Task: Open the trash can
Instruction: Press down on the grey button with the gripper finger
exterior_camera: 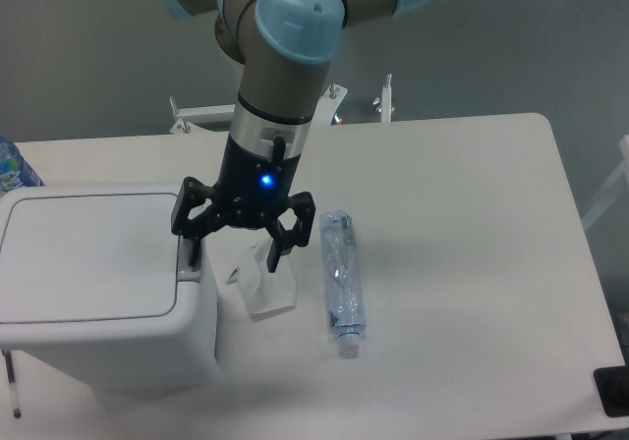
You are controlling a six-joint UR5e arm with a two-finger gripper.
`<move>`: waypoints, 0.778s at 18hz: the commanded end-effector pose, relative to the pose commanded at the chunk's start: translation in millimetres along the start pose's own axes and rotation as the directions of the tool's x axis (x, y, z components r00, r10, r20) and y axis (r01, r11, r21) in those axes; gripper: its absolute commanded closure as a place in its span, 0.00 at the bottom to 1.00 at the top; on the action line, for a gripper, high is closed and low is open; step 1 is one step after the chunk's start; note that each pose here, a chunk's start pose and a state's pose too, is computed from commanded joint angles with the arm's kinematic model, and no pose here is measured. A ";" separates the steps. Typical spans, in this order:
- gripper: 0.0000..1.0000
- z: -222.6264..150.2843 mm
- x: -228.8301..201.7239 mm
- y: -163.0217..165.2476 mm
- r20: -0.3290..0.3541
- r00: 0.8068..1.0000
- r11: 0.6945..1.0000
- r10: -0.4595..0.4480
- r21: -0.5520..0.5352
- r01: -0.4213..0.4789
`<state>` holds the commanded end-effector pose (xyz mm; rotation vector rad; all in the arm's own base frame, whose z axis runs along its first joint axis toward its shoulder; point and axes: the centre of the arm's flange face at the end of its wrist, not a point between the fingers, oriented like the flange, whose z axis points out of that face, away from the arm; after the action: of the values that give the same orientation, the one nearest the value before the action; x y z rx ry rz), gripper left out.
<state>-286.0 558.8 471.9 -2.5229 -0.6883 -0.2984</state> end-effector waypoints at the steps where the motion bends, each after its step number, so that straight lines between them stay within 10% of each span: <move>1: 0.00 0.0 -0.1 0.0 0.002 1.000 1.000 0.000 0.000 0.000; 14: 0.00 2.8 -1.5 -0.1 0.001 1.000 1.000 -0.002 -0.004 0.002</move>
<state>-287.1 559.7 469.1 -2.5269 -0.6912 -0.2997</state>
